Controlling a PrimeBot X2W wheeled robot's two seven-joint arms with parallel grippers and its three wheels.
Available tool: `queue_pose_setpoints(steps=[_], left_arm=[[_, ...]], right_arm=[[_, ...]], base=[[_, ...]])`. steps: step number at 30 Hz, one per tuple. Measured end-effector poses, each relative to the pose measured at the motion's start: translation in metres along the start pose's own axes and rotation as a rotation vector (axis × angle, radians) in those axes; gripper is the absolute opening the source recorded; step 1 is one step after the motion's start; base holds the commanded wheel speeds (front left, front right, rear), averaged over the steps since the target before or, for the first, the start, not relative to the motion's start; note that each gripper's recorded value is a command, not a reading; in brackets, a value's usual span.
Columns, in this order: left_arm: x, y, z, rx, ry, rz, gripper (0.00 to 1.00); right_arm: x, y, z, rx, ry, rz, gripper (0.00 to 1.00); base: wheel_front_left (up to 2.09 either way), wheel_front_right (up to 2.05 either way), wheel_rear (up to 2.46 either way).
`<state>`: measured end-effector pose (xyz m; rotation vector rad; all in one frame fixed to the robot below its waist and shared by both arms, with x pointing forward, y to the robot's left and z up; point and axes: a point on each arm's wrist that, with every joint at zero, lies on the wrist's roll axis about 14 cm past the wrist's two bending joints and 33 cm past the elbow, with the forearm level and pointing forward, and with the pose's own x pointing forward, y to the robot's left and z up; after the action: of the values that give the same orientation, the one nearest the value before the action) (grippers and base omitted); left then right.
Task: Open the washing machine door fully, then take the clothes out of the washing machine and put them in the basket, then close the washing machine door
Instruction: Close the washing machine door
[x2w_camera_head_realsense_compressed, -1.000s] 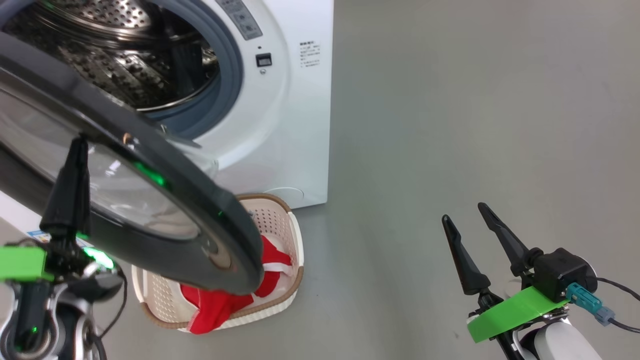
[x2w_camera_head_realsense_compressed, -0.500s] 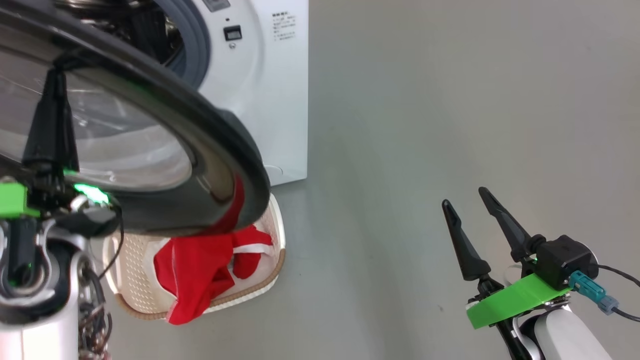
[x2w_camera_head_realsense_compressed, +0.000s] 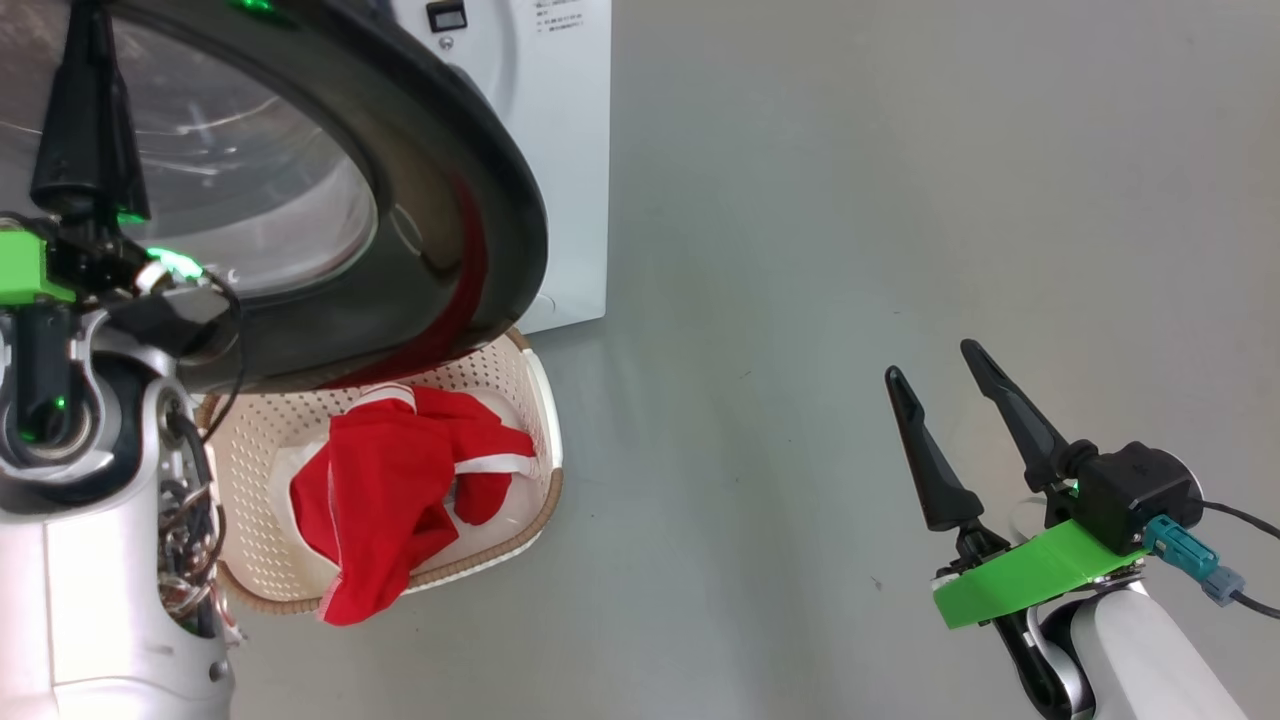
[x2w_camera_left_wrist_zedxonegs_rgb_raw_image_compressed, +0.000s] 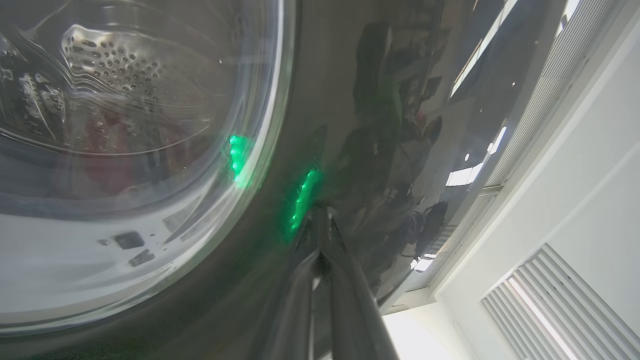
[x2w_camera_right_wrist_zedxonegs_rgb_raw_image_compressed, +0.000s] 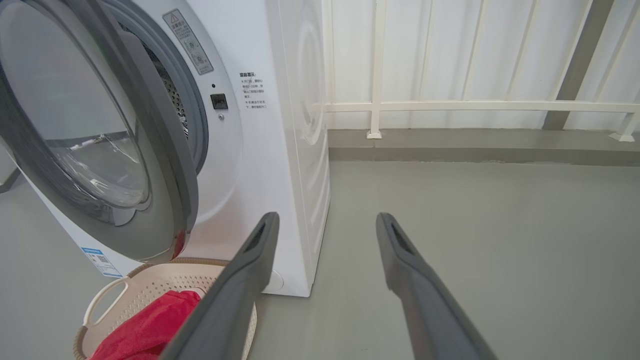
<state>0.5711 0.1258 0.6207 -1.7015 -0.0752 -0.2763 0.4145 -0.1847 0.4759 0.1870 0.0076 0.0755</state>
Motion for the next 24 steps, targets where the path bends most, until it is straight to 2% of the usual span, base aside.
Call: queue_pose_setpoints(steps=[5, 6, 7, 8, 9, 12, 17, 20, 21, 24], left_arm=[[0.0, 0.0, -0.001, 0.003, 0.002, -0.01, 0.0], [-0.001, -0.002, -0.002, 0.009, 0.005, -0.02, 0.08], [-0.002, -0.006, -0.003, 0.025, 0.01, -0.035, 0.3], [-0.003, -0.01, -0.005, 0.052, 0.012, -0.052, 0.7], [-0.006, -0.013, -0.006, 0.093, 0.018, -0.067, 1.0], [-0.022, -0.008, -0.009, 0.197, 0.034, -0.065, 1.0], [-0.052, 0.002, 0.0, 0.293, 0.005, -0.037, 1.0], [-0.069, -0.003, 0.01, 0.476, -0.014, -0.05, 1.0], [-0.069, -0.003, 0.01, 0.476, -0.014, -0.05, 1.0], [-0.091, 0.001, 0.017, 0.643, -0.032, -0.038, 1.0]], right_arm=[[0.001, 0.002, 0.002, 0.0, -0.004, 0.008, 1.0], [0.001, 0.003, 0.003, 0.0, -0.007, 0.009, 1.0], [0.0, 0.004, 0.004, 0.0, -0.01, 0.011, 1.0], [0.0, 0.004, 0.005, 0.0, -0.014, 0.013, 1.0], [0.0, 0.005, 0.007, 0.0, -0.019, 0.015, 1.0], [-0.002, 0.008, 0.013, 0.0, -0.034, 0.022, 1.0], [-0.005, 0.014, 0.023, 0.001, -0.061, 0.037, 1.0], [-0.008, 0.019, 0.028, 0.001, -0.075, 0.051, 1.0], [-0.008, 0.019, 0.028, 0.001, -0.075, 0.051, 1.0], [-0.014, 0.025, 0.03, 0.0, -0.079, 0.065, 1.0]], base=[[0.0, 0.0, 0.0], [0.0, 0.0, 0.0], [0.0, 0.0, 0.0], [0.0, 0.0, 0.0], [0.0, 0.0, 0.0], [0.0, 0.0, 0.0], [0.0, 0.0, 0.0], [0.0, 0.0, 0.0], [0.0, 0.0, 0.0], [0.0, 0.0, 0.0]])
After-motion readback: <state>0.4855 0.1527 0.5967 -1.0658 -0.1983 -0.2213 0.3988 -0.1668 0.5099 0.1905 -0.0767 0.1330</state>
